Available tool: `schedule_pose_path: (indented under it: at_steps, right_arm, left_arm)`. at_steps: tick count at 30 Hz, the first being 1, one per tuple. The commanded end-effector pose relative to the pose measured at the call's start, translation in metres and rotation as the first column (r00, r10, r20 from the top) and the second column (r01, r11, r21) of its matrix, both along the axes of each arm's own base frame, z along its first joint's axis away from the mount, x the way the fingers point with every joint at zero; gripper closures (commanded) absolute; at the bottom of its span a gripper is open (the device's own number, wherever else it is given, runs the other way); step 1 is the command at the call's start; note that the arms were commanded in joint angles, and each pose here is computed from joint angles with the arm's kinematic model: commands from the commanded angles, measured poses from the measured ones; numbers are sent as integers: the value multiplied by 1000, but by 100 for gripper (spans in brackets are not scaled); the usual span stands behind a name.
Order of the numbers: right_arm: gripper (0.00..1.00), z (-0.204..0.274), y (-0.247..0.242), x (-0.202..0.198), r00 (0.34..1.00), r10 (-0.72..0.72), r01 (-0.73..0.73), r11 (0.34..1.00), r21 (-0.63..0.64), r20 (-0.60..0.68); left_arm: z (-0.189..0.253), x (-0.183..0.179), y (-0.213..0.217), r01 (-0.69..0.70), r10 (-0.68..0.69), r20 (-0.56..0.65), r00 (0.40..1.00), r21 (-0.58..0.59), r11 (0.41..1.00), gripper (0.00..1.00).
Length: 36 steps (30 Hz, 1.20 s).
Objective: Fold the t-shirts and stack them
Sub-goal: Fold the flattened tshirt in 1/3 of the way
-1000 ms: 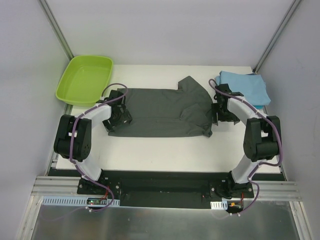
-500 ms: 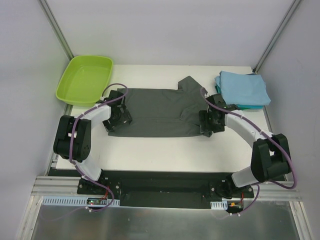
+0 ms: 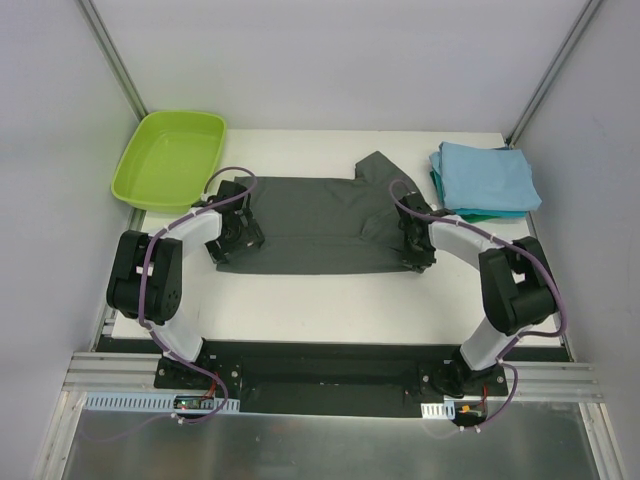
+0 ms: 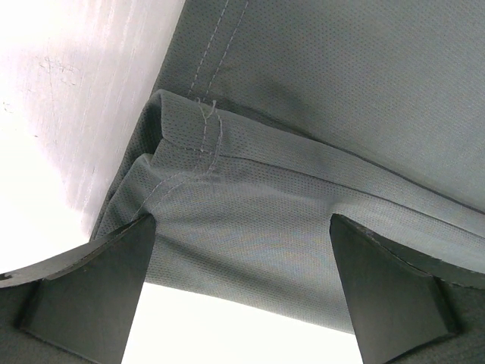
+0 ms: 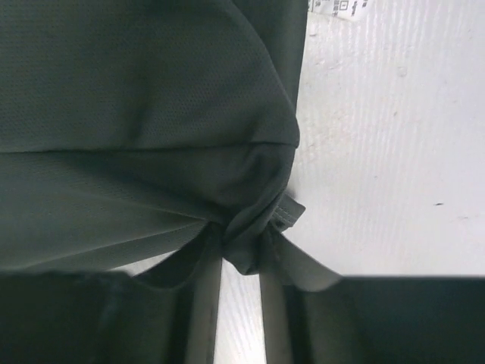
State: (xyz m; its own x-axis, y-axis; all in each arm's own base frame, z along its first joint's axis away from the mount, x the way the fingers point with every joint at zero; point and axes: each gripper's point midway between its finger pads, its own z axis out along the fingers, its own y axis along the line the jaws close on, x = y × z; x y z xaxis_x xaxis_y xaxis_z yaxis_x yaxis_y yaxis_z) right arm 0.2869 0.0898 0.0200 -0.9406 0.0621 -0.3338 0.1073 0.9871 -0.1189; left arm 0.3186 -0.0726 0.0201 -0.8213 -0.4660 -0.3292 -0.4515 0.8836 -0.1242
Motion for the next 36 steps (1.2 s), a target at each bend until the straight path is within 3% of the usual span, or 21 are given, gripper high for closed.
schedule_pose_path:
  at_steps: [1,3,7,12,16,18,19,22,26,30,33,35,36]
  right_arm:
    - [83,4,-27,-1,998,-55,54,994,-92,-9]
    - [86,11,-45,-8,997,-65,60,988,-145,-29]
    - [83,27,-73,-14,998,-18,5,975,-224,-53]
    - [62,37,-88,-24,992,72,-96,964,-248,-103]
    - [57,43,-107,-31,996,-22,-6,953,-304,-90]
    - [44,47,-110,-32,996,-53,28,954,-300,-76]
    - [32,50,-111,-32,996,-68,46,953,-300,-62]
    - [25,63,-118,-33,995,-97,88,944,-317,-13]
    - [25,69,-93,-30,997,-28,38,988,-149,68]
    - [22,80,-43,-22,985,9,-33,990,137,174]
    - [17,104,3,-5,957,31,-140,920,365,287]
    - [4,121,39,11,923,67,-265,825,500,379]
    - [4,127,55,14,907,100,-331,769,547,409]
  left_arm:
    - [-9,-16,17,-24,26,-53,998,40,999,1]
    - [-10,-17,23,-37,40,-55,998,54,998,1]
    - [-12,-17,30,-53,57,-59,997,59,997,1]
    - [-15,-19,31,-50,54,-75,996,56,997,1]
    - [-14,-27,28,-49,52,-78,996,36,998,1]
    - [-9,-28,27,-49,51,-65,997,25,998,1]
    - [-7,-29,27,-51,52,-58,997,23,998,1]
    - [-2,-30,24,-42,42,-45,998,5,999,1]
    - [8,-28,15,-28,28,-18,999,-45,999,1]
    - [27,-13,13,-4,6,43,999,-51,999,1]
    - [54,2,6,15,-6,109,994,-82,997,1]
    - [63,6,2,17,-3,137,991,-108,994,1]
    - [65,5,0,15,1,139,990,-117,993,1]
